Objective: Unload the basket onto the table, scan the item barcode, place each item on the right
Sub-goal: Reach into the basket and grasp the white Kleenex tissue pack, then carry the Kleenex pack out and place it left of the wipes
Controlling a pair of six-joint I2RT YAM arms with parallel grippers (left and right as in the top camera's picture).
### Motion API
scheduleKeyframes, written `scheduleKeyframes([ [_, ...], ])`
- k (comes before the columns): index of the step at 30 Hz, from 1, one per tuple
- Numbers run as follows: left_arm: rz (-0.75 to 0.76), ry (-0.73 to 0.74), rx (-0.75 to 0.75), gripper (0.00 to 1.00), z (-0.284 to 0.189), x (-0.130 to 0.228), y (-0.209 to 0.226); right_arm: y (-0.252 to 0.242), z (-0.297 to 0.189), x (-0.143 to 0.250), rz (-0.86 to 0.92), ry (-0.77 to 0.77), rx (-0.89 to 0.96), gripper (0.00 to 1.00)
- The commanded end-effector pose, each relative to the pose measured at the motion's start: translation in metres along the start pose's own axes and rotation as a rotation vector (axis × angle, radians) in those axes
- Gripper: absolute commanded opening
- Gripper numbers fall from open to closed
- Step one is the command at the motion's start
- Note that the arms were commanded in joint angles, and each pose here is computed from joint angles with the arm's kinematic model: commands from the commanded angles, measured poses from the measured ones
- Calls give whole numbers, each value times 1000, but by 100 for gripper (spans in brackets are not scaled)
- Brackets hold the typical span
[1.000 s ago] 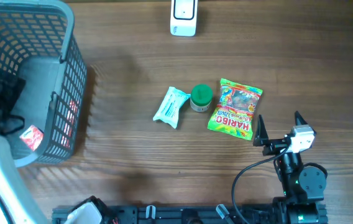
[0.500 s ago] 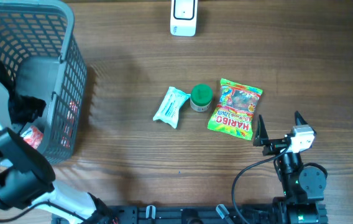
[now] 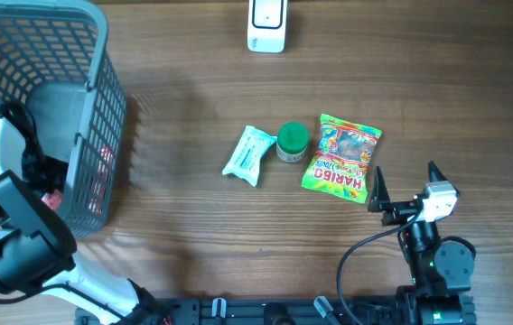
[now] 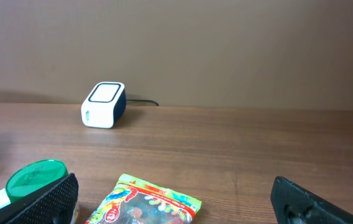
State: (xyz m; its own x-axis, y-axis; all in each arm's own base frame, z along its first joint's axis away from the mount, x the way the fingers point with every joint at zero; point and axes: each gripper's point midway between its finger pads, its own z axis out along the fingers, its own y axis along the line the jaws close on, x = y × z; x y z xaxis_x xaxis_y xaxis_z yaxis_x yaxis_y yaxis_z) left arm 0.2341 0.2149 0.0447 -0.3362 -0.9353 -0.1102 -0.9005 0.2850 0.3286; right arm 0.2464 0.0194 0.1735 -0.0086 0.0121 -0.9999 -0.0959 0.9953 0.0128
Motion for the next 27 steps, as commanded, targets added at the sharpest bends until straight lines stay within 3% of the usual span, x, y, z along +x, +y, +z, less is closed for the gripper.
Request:
scheduleKeyframes([
  [1,-3,36,-9,54,14,10,0,-3,0,-2,-12,-9,15,100],
  [3,-3,38,-10,10,15,10,1,-3,0,-2,-12,-9,15,100],
  [4,-3,37,-9,4,15,10,1,-3,0,-2,-12,-9,15,100],
  [7,-6,29,-3,4,9,6,0,-3,0,-2,-12,-9,15,100],
  [11,-18,1,21,4,-35,-15,2,-3,0,-2,-12,-9,15,100],
  [14,-47,-54,91,4,-97,-38,7,-3,0,-2,-13,-9,15,100],
  [18,-69,-116,399,4,-211,-41,7,-3,0,-2,-12,-9,15,100],
  [20,26,-127,613,4,-263,-22,-2,-3,0,-2,-12,-9,15,100],
  [21,119,-138,785,4,-305,5,-9,-3,0,-2,-12,-9,15,100],
  [22,167,-153,855,4,-325,22,-10,-3,0,-2,-12,-9,15,100],
  [27,501,-285,999,4,-392,130,-21,-3,0,-2,-12,-9,15,100],
])
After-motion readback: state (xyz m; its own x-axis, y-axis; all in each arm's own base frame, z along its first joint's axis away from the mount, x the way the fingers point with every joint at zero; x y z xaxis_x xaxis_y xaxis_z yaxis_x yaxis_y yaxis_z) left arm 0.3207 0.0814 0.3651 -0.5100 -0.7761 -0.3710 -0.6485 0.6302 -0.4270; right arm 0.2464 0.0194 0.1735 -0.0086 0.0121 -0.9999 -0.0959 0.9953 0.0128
